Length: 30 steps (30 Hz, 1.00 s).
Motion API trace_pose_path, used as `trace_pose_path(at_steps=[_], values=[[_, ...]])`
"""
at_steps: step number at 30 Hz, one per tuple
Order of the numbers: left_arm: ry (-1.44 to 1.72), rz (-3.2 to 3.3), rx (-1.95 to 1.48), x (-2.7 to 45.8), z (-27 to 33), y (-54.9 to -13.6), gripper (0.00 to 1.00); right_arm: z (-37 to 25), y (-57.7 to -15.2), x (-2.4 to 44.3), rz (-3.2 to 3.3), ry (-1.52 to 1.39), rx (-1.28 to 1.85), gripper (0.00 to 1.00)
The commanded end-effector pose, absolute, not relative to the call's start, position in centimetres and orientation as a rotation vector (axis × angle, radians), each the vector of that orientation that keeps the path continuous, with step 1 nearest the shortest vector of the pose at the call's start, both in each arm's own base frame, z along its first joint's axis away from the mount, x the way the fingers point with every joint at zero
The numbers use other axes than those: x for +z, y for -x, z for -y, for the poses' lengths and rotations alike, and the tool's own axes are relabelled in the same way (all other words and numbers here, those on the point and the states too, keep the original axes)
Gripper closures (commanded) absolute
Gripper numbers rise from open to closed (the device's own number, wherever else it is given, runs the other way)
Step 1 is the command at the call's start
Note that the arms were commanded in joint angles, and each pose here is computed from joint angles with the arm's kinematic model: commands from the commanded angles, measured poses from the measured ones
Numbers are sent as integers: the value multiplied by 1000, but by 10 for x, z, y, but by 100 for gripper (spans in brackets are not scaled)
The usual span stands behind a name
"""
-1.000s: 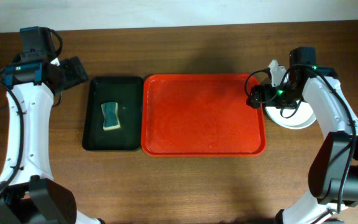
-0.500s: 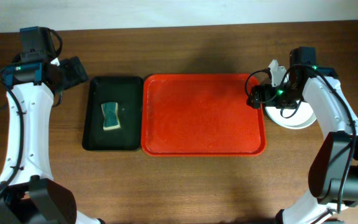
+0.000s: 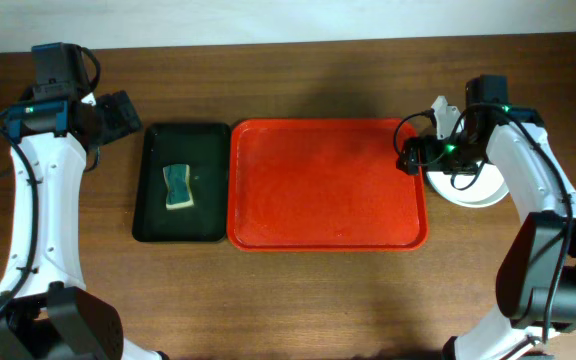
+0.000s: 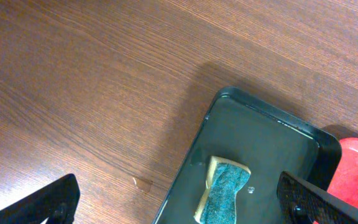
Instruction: Clean dirty plates on tray and stack at the side
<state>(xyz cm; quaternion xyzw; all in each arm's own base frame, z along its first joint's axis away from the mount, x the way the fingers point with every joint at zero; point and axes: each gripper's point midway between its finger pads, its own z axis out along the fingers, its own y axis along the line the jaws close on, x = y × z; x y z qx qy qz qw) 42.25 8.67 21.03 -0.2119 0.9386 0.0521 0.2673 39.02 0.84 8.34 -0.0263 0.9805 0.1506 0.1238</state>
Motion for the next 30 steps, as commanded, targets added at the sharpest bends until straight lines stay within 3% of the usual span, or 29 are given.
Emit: trace_pose_path(at_steps=[1, 7, 12, 19, 30], values=[[589, -2536, 142, 207, -87, -423, 1, -25, -388, 139, -2714, 177, 411, 1], [589, -2536, 142, 207, -87, -423, 1, -33, -355, 266, -2366, 253, 310, 2], [589, -2536, 142, 207, -87, -423, 1, -26, -316, 334, -2159, 248, 184, 1], [589, -2536, 142, 207, -87, -423, 1, -2, -252, 400, -1925, 157, -38, 2], [589, -2536, 142, 207, -87, -423, 1, -13, -123, 450, -1597, 161, -74, 2]])
